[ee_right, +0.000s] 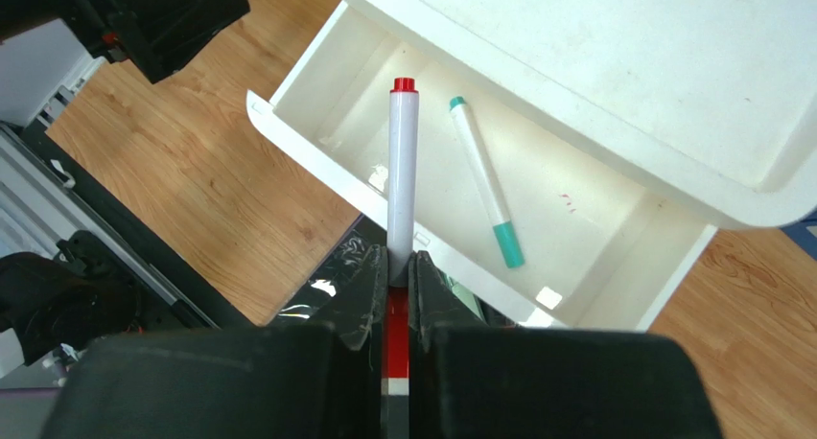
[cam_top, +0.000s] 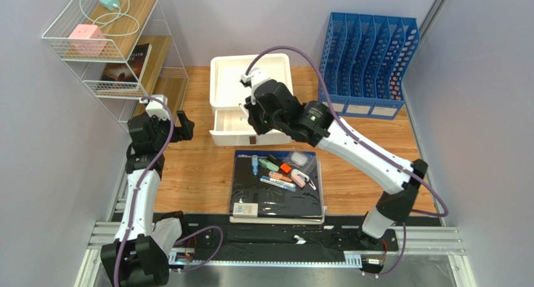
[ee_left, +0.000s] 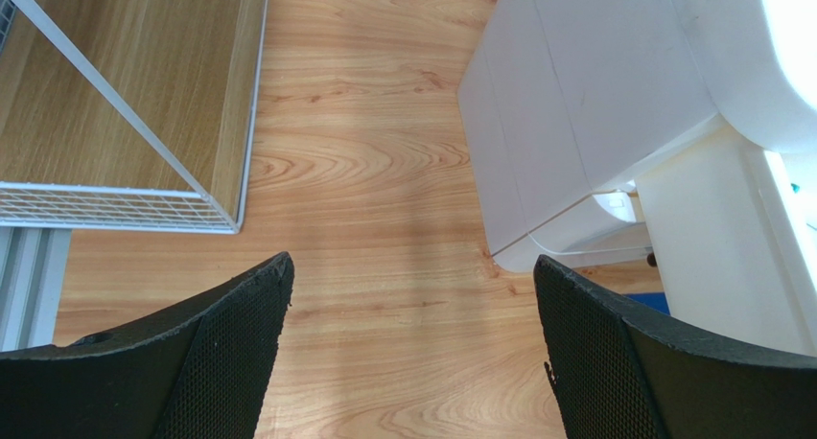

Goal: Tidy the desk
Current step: Pick up the stationery from the corner of the board.

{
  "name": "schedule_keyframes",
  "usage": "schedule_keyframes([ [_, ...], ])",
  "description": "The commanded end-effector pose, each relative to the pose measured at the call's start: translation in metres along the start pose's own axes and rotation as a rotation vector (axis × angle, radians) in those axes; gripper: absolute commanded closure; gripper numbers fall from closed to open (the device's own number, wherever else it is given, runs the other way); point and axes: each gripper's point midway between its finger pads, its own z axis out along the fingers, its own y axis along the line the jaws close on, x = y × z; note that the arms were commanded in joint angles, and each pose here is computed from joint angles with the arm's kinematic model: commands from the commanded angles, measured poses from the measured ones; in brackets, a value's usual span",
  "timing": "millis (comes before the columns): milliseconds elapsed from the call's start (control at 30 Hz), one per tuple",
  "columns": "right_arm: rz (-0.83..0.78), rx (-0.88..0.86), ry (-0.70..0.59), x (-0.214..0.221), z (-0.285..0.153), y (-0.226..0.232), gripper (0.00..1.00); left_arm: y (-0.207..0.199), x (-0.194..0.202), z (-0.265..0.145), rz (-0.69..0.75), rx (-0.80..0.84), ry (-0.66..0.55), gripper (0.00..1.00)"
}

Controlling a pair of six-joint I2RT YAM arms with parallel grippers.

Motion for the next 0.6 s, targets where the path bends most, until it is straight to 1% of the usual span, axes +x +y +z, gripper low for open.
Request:
schedule_keyframes([
  [0, -0.039, -0.033, 0.091, 0.005, 0.031, -0.004, 1.0, 0.001, -0.008, -0.001, 0.011, 0.003, -0.039, 0.0],
  [33, -0.026, -0.023, 0.114, 0.007, 0.044, -0.01, 1.0, 0.001, -0.008, -0.002, 0.012, 0.001, -0.039, 0.01],
  [67, -0.019, -0.047, 0.146, 0.012, 0.048, -0.008, 1.0, 0.001, -0.009, -0.002, 0.013, 0.0, -0.042, 0.01],
  [133, -0.006, -0.03, 0.176, 0.019, 0.059, -0.016, 1.0, 0.0, -0.009, -0.002, 0.014, 0.002, -0.043, 0.01],
  [233, -0.008, -0.04, 0.21, 0.03, 0.064, -0.016, 1.0, 0.0, -0.009, -0.003, 0.016, 0.0, -0.049, 0.0],
  [433, 0.005, -0.031, 0.238, 0.037, 0.067, -0.023, 1.0, 0.0, -0.01, -0.003, 0.015, 0.0, -0.05, 0.0],
  [567, 0.012, -0.023, 0.235, 0.032, 0.07, -0.028, 1.0, 0.001, -0.011, -0.004, 0.016, -0.004, -0.054, 0.0],
])
